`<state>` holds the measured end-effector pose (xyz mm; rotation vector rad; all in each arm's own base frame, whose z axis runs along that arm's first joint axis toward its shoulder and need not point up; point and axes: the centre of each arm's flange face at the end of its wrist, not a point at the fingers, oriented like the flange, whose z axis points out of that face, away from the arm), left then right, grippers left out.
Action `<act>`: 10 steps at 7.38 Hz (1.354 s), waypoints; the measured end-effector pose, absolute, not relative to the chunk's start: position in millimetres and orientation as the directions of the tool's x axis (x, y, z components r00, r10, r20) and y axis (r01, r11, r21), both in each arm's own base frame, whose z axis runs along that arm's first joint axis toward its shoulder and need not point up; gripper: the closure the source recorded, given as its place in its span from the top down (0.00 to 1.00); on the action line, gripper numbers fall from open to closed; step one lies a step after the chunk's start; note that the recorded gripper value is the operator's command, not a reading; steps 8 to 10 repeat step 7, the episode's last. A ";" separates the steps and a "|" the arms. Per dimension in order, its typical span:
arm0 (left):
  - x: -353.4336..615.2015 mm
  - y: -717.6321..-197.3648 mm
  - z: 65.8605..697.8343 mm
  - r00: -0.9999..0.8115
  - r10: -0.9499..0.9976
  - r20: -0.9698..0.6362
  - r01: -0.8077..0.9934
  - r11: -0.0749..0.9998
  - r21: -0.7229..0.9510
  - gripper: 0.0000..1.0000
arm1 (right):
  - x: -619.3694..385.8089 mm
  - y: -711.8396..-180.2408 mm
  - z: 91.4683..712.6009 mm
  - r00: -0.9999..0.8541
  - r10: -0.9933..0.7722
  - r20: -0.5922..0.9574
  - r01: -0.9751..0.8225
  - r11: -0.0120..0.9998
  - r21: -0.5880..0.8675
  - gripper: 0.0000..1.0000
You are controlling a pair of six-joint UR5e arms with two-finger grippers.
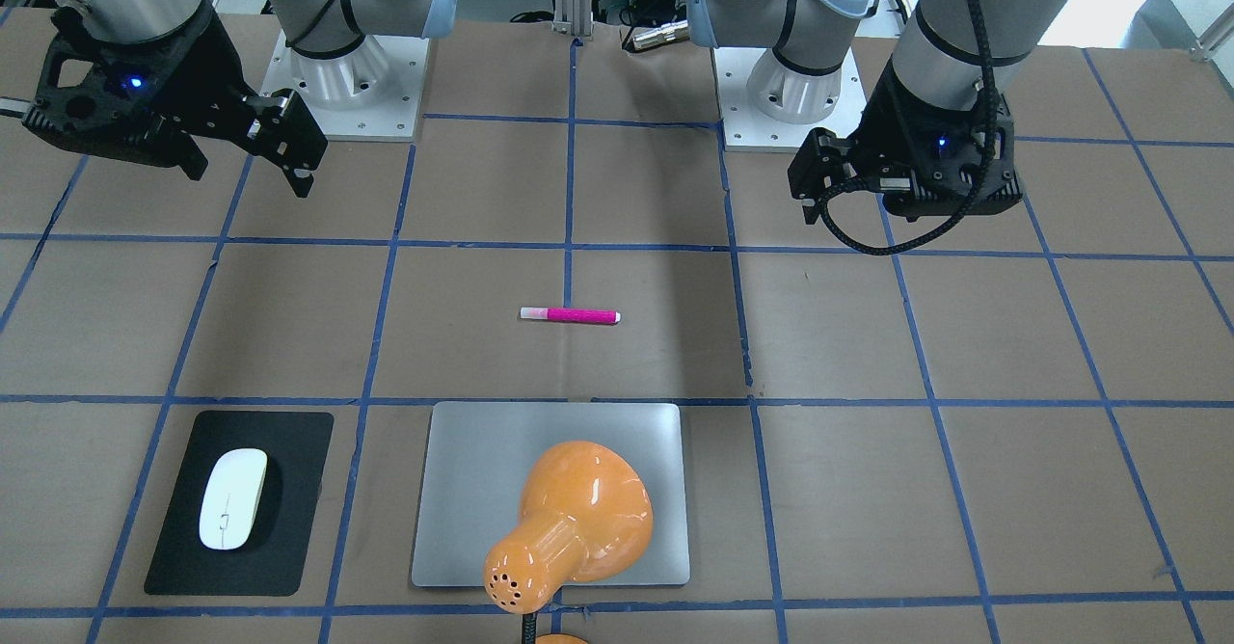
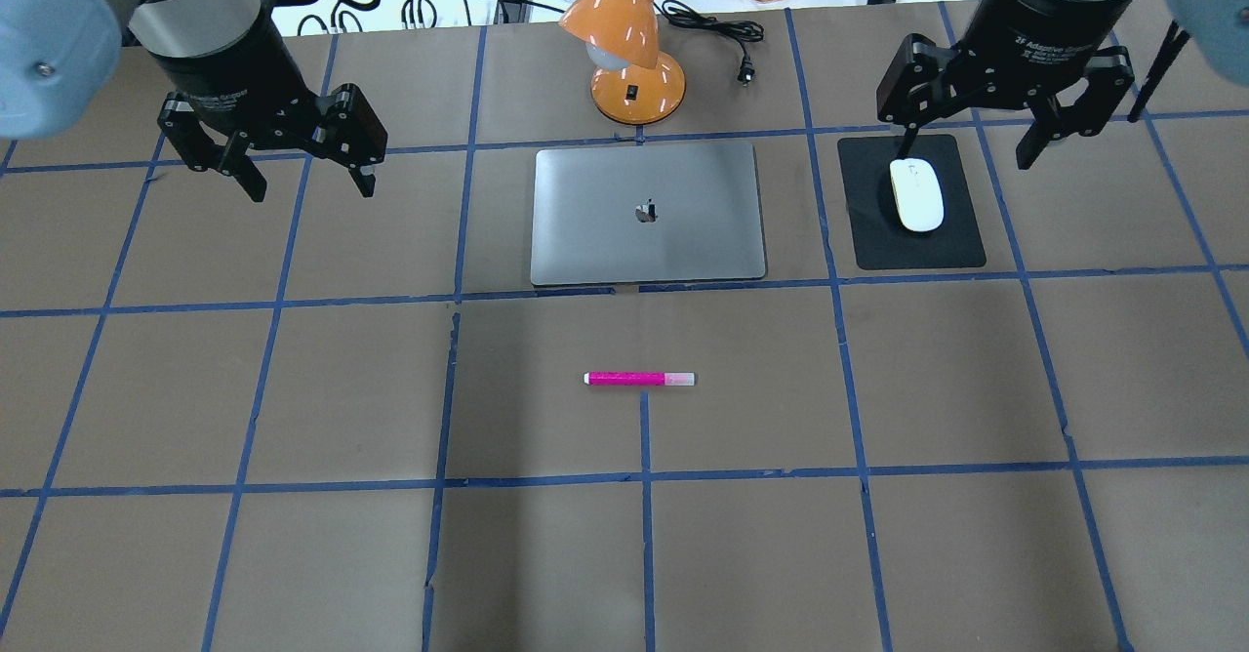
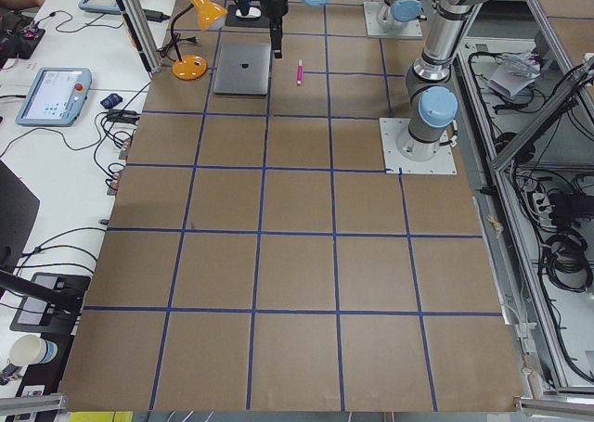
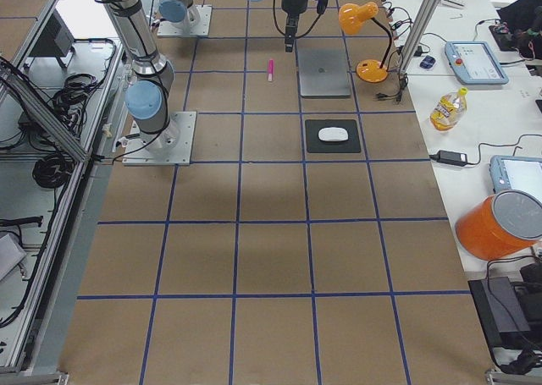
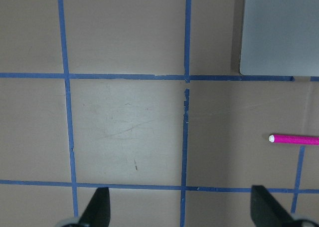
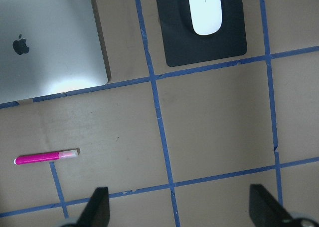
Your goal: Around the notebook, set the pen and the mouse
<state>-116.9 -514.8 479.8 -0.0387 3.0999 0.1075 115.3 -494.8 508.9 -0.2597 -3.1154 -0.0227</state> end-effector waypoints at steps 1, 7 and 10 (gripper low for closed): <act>-116.7 -515.6 479.4 -0.999 -0.023 -0.042 -0.026 0.997 0.071 1.00 | 115.4 -494.7 508.9 -0.986 0.165 0.017 0.165 0.986 0.013 1.00; -118.4 -517.3 481.4 -0.999 -0.024 -0.032 -0.025 0.998 0.055 1.00 | 115.4 -494.8 509.4 -0.986 0.165 0.016 0.165 0.986 0.012 1.00; -118.4 -517.3 481.4 -0.999 -0.024 -0.032 -0.025 0.998 0.055 1.00 | 115.4 -494.8 509.4 -0.986 0.165 0.016 0.165 0.986 0.012 1.00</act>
